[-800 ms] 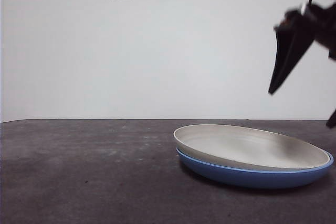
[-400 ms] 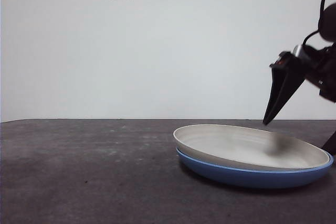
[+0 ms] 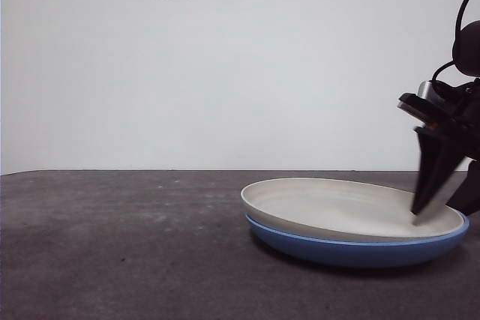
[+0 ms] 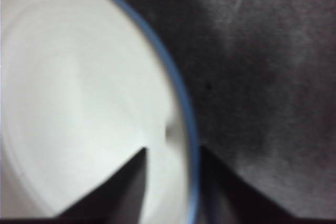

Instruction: Pick up the white plate, put it on the blue plate, put it on desk

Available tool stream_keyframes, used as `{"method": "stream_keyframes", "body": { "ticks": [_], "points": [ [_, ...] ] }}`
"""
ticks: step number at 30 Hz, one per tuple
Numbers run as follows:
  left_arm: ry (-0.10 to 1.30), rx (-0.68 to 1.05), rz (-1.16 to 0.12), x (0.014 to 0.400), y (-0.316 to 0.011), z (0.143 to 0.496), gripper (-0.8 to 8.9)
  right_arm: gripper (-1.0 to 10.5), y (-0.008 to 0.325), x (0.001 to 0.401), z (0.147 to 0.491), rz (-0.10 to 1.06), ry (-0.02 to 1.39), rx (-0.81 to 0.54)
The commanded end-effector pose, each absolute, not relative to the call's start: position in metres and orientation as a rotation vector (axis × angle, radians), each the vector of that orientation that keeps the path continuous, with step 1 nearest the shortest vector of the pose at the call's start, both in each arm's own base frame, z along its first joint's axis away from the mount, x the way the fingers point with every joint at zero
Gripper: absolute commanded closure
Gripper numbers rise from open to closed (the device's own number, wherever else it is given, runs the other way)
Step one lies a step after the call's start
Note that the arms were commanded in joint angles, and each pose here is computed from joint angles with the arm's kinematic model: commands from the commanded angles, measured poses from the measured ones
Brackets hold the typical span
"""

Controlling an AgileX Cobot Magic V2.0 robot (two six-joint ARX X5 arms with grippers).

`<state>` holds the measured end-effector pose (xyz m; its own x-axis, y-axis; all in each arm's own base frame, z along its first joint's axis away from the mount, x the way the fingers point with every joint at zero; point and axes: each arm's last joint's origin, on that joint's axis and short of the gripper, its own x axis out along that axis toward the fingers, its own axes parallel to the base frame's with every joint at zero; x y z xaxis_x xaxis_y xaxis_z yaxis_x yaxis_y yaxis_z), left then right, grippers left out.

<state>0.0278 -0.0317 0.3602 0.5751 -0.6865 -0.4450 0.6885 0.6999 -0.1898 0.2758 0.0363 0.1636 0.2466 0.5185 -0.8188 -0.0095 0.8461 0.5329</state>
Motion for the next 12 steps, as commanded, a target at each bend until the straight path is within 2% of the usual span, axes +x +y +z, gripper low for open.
{"method": "stream_keyframes", "body": {
  "ticks": [1,12],
  "points": [
    [0.488,0.011,-0.819,0.028,-0.032,0.364,1.96,9.4,0.037,0.277,0.16,0.39,1.295,0.436],
    [0.486,0.011,-0.82,0.028,-0.032,0.364,1.96,9.4,0.044,0.28,0.174,0.484,1.287,0.488]
  ]
}}
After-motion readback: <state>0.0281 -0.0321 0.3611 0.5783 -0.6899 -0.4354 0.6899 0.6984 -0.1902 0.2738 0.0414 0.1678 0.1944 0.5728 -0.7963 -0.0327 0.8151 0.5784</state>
